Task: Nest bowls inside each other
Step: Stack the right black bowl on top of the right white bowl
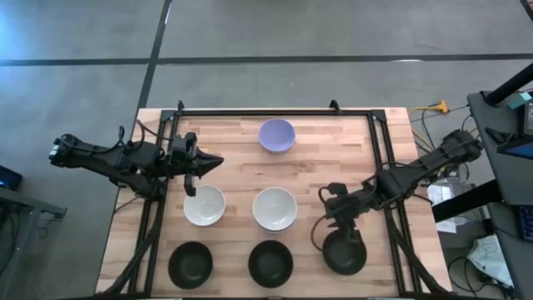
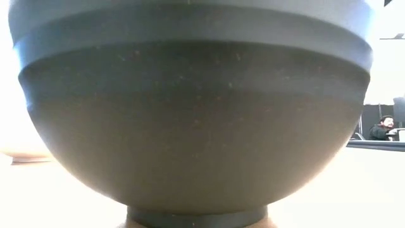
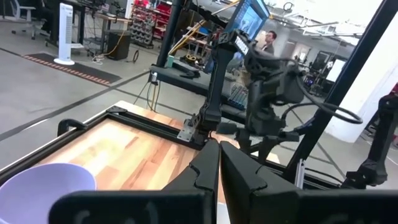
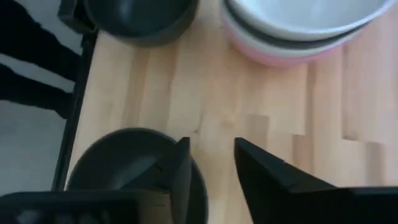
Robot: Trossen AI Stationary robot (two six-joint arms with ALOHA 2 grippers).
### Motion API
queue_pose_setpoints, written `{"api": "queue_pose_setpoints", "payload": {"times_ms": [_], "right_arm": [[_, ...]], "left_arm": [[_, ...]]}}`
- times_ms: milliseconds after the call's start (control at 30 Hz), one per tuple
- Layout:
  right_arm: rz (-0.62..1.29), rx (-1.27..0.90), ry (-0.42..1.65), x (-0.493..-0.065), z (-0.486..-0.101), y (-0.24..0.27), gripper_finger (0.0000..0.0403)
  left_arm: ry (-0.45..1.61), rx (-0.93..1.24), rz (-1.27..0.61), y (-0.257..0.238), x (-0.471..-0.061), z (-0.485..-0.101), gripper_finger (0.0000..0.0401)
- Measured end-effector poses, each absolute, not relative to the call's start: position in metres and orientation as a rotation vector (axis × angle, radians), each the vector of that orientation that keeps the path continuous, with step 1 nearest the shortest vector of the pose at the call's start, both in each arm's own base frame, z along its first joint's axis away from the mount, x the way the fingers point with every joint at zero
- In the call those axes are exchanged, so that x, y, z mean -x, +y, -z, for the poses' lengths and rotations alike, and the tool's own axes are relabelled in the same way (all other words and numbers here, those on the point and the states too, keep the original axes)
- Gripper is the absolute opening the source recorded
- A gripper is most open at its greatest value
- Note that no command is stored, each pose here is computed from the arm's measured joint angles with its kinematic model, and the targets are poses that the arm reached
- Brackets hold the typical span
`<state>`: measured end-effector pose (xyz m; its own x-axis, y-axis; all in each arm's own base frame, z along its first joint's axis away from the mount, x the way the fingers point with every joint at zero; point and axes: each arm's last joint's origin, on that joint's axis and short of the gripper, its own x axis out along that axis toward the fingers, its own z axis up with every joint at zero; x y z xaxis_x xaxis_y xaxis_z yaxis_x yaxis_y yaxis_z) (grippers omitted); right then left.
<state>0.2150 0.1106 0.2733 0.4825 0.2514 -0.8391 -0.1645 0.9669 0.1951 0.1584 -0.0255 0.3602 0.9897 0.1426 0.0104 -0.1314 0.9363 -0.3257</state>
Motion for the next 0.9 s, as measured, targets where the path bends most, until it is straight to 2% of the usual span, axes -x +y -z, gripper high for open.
{"api": "queue_pose_setpoints", "payload": {"times_ms": [233, 567, 733, 900], "right_arm": [[-0.299, -0.039, 1.097, -0.211, -0.233, 0.118, 0.0162], [-0.331, 0.041, 1.254, -0.227, -0.192, 0.128, 0.0151], [-0.41, 0.037, 1.343, -0.235, -0.176, 0.136, 0.0117], [-0.418, 0.031, 1.341, -0.244, -0.179, 0.141, 0.0039]], "left_arm": [[-0.032, 0.307, -0.14, -0.025, -0.158, -0.36, 0.0], [-0.042, 0.307, -0.138, -0.025, -0.156, -0.362, 0.0], [-0.041, 0.305, -0.138, -0.025, -0.156, -0.362, 0.0], [-0.042, 0.305, -0.138, -0.025, -0.155, -0.362, 0.0]]}}
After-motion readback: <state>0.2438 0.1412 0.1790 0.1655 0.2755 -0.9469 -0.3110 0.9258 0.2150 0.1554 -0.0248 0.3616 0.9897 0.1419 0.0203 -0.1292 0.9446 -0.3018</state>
